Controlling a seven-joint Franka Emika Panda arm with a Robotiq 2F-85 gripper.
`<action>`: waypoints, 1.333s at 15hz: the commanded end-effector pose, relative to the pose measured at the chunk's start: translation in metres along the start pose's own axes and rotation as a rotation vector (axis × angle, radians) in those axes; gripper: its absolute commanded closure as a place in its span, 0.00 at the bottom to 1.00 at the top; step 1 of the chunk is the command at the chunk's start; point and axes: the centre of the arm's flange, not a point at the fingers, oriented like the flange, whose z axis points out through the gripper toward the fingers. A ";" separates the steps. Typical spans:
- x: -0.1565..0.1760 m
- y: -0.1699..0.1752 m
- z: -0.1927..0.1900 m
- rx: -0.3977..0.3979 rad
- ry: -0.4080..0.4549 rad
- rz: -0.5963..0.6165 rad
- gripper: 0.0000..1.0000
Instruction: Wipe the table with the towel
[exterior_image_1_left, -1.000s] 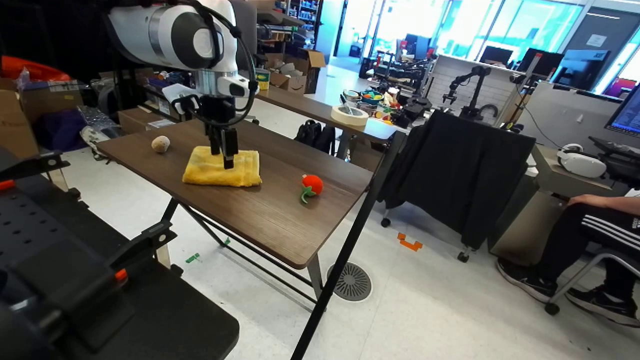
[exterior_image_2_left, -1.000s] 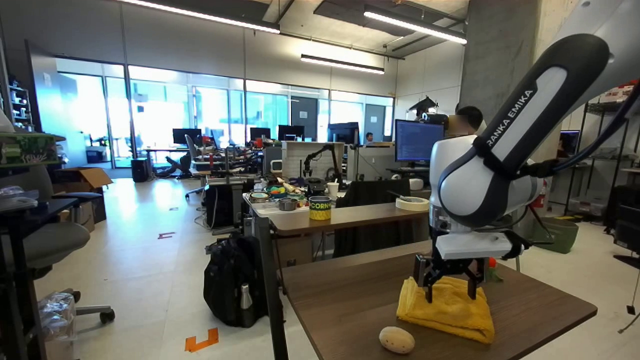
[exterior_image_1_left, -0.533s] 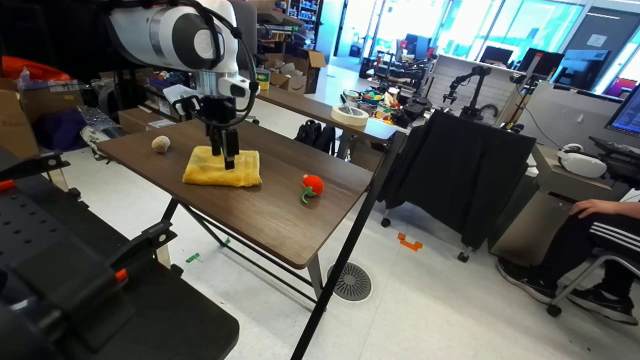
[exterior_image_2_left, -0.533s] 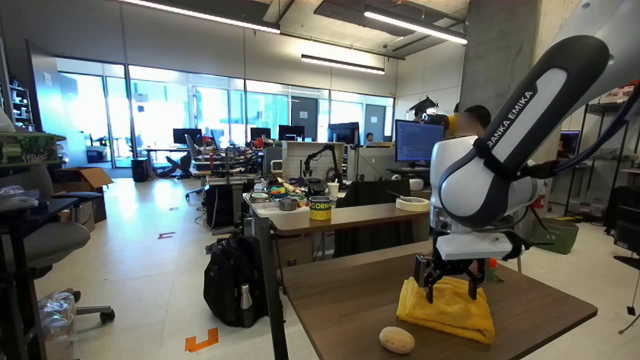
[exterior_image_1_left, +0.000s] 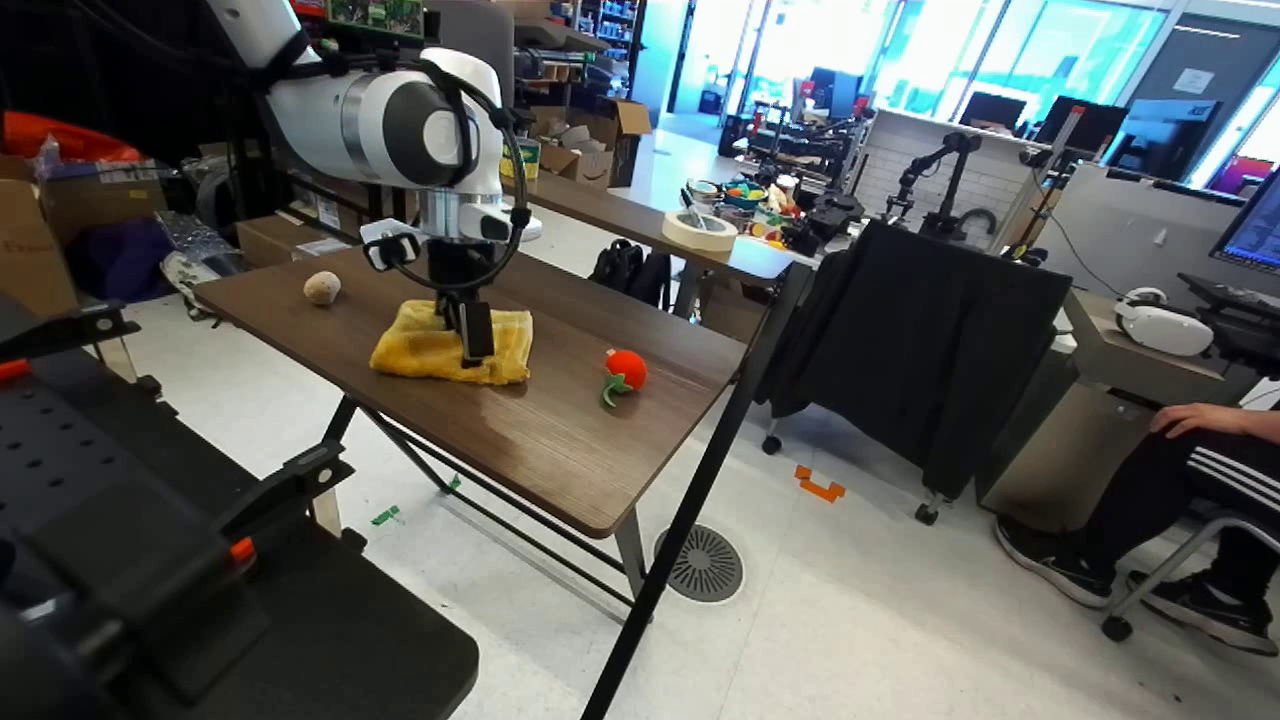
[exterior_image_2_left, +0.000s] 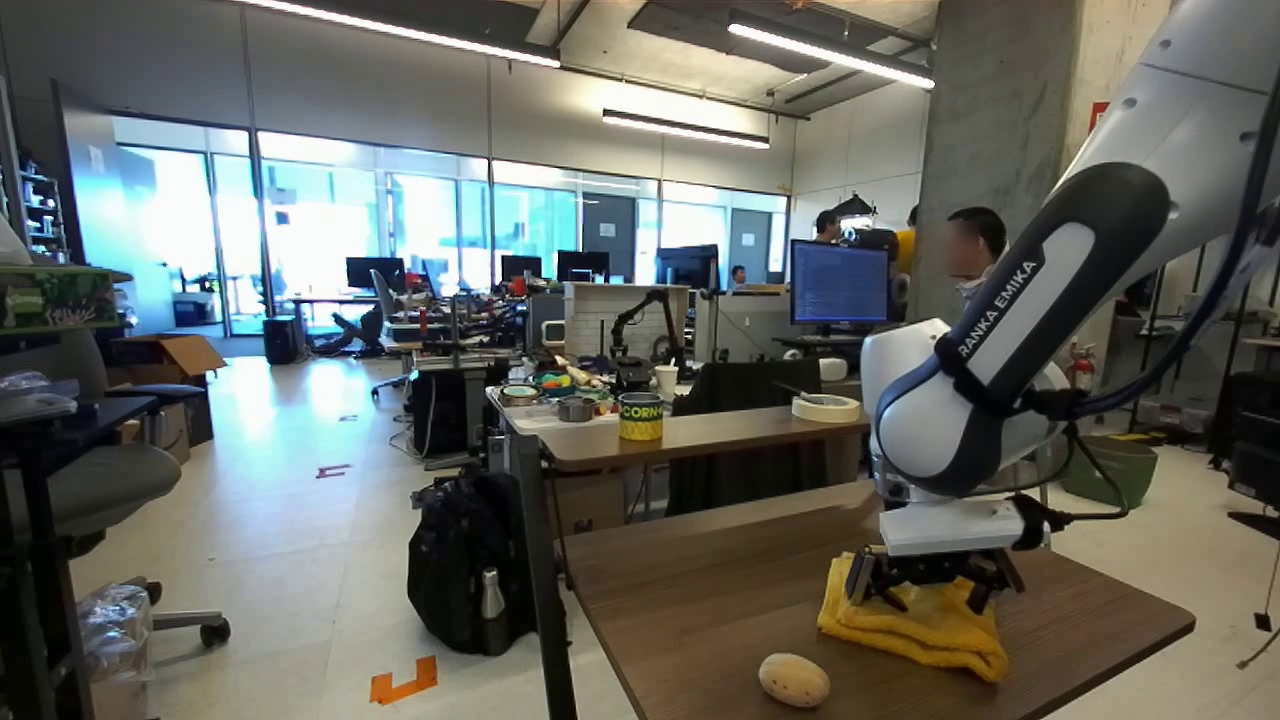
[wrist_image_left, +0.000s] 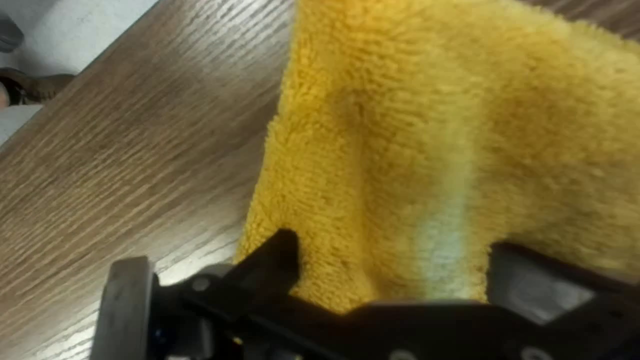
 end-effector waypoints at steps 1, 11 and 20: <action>0.036 -0.036 0.041 -0.060 -0.058 0.122 0.00; 0.039 -0.127 0.027 -0.146 -0.136 0.245 0.00; 0.027 -0.121 -0.029 -0.069 -0.088 0.205 0.00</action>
